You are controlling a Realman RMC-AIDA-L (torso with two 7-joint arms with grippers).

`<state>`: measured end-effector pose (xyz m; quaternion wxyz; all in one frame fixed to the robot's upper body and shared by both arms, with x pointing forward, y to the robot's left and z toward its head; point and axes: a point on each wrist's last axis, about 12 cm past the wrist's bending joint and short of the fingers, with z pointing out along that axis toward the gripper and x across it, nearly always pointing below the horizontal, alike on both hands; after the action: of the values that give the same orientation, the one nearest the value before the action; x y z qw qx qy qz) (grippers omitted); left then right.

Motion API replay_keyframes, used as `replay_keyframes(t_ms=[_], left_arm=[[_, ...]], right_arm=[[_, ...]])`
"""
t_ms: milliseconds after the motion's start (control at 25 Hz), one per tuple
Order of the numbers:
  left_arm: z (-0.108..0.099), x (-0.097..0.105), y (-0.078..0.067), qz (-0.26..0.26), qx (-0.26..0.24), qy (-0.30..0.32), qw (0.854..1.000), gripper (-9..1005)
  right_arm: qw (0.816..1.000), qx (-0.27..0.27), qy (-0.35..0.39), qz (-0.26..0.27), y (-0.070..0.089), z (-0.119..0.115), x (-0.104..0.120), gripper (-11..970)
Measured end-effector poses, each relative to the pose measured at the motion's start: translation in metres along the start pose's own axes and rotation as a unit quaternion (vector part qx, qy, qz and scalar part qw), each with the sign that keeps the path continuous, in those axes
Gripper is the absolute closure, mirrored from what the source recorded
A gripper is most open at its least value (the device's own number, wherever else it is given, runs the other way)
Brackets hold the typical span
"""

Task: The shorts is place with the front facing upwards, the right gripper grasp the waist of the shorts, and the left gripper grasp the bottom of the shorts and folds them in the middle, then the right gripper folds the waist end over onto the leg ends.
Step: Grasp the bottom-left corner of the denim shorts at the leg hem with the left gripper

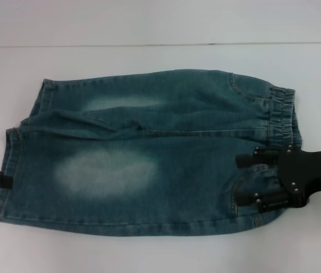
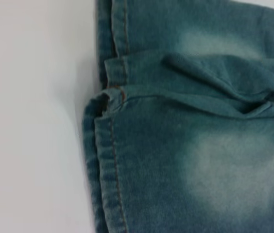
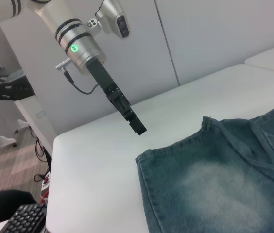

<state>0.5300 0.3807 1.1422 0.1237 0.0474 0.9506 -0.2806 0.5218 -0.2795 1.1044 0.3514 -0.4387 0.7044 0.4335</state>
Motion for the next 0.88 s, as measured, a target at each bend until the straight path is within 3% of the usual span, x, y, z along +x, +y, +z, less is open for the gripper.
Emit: replay_keyframes(t_ms=[880], left_arm=[[0.024, 0.004, 0.007, -0.008, -0.035, 0.034, 0.999, 218]], right_arm=[[1.000, 0.000, 0.007, -0.013, -0.005, 0.006, -0.008, 43]])
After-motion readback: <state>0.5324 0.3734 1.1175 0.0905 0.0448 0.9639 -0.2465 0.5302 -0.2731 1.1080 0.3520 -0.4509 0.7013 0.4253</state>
